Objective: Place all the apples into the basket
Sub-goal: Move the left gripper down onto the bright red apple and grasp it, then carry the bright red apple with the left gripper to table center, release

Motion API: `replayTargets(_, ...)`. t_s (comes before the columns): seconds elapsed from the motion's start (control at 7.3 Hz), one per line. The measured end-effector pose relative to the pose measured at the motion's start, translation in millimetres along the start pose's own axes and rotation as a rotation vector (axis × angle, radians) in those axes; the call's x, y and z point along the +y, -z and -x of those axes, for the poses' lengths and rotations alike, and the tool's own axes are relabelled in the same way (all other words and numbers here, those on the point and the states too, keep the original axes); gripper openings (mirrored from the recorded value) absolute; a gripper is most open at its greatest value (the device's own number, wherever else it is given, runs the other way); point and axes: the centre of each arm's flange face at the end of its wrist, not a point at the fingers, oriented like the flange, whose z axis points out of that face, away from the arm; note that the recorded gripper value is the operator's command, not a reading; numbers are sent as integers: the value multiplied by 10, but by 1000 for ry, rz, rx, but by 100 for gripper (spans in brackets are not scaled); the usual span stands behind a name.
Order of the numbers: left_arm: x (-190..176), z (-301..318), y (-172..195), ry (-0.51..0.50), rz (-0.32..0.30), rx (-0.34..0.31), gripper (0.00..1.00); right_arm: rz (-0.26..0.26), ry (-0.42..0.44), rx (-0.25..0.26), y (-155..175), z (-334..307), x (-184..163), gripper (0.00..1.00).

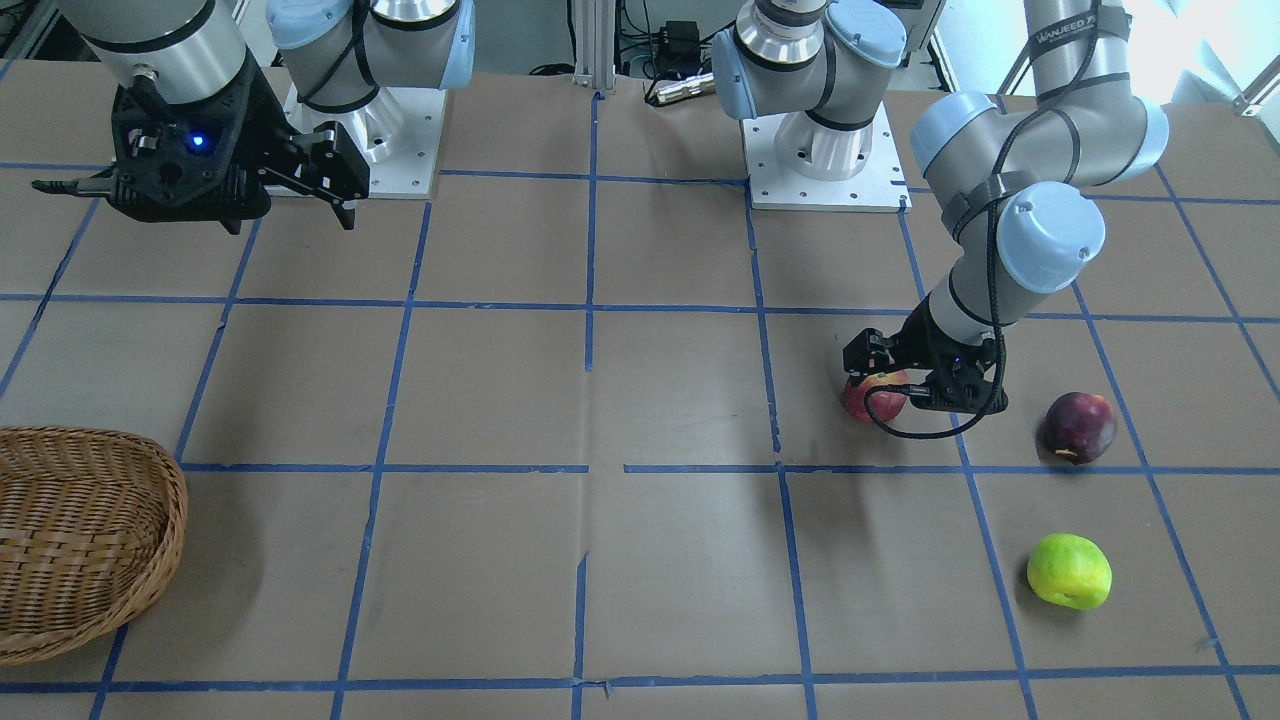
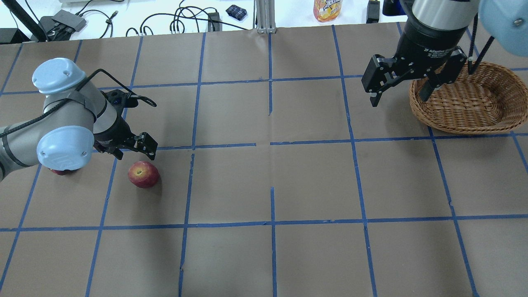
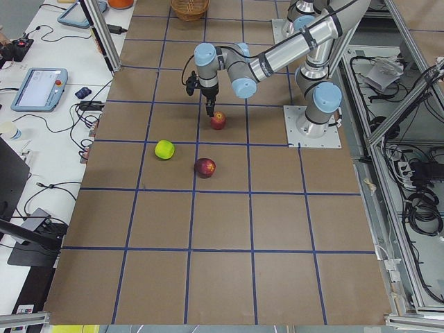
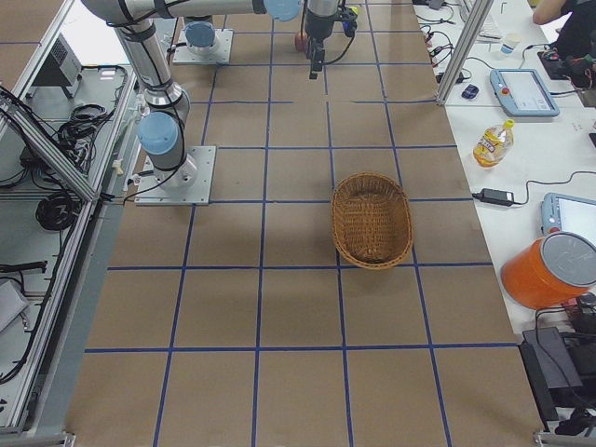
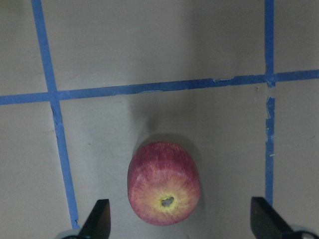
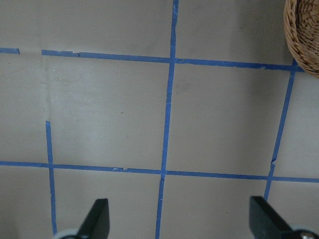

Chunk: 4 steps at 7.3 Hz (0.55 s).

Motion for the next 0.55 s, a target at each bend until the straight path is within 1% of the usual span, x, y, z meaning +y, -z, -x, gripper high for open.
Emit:
replayTargets(0.27, -15, 15, -209, -3, 31, 9, 100, 1, -2, -1, -3, 1, -1, 100)
replayTargets(0.55, -16, 24, -276, -5, 45, 13, 100, -1, -5, -3, 5, 3, 0, 100)
